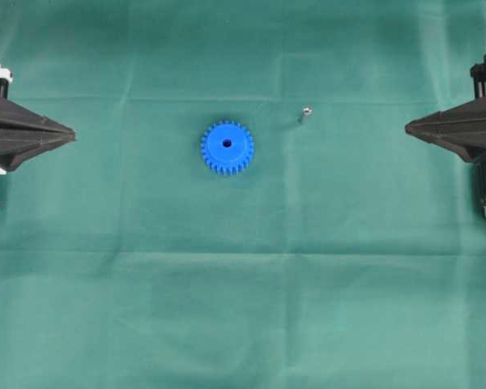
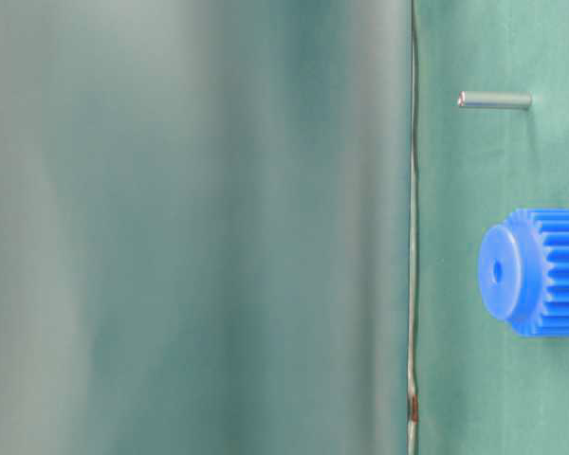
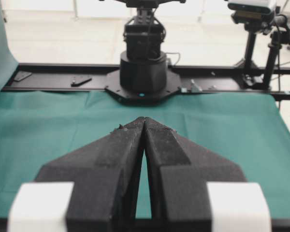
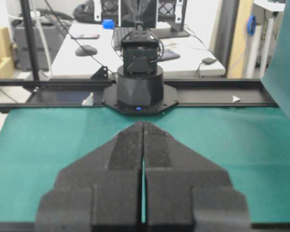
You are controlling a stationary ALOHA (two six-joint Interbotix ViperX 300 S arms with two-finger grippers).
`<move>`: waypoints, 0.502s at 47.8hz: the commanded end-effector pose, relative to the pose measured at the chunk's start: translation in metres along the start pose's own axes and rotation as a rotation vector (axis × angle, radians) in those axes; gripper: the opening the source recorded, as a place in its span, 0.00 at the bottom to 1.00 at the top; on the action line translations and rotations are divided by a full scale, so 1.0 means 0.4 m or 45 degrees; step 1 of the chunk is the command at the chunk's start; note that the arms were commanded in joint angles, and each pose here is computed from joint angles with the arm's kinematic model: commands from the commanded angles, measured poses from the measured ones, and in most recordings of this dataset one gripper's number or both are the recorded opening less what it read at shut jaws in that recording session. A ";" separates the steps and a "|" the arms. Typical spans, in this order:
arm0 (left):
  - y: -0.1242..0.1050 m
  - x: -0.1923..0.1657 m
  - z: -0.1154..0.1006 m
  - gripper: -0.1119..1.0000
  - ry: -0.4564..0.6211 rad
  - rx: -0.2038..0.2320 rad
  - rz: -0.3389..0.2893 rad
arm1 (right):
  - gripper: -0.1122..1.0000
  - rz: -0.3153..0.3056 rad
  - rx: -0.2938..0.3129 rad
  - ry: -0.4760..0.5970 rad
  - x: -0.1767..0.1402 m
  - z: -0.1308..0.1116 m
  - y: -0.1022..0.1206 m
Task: Insert the shaft placed at a random location into the center hole of the medium gear at another random location.
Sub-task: 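Move the right gripper forward toward the silver shaft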
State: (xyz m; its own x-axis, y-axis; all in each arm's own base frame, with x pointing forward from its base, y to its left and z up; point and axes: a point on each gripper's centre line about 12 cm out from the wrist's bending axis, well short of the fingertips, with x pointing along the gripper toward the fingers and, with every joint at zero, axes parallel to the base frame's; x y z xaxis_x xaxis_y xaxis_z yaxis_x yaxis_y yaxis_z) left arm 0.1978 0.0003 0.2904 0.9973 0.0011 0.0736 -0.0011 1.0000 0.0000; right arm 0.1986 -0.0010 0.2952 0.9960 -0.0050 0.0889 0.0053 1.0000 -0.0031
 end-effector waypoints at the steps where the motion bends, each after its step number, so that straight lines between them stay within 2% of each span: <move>1: -0.001 0.007 0.030 0.10 -0.031 0.007 -0.004 | 0.11 0.000 -0.006 -0.010 0.005 0.012 0.000; 13: -0.002 0.007 0.030 0.10 -0.025 0.011 -0.006 | 0.11 -0.002 -0.016 0.008 0.017 0.029 -0.001; 24: -0.001 0.007 0.029 0.10 -0.021 0.011 -0.004 | 0.11 -0.040 -0.016 0.071 0.040 0.002 -0.017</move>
State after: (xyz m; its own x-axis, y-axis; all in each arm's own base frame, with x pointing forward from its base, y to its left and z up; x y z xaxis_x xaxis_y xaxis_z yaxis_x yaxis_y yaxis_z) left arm 0.1982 0.0003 0.2921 0.9979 0.0002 0.0644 -0.0006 1.0000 0.0059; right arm 0.2083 -0.0045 0.2902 0.9995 -0.0219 0.0245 0.0220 0.9997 -0.0046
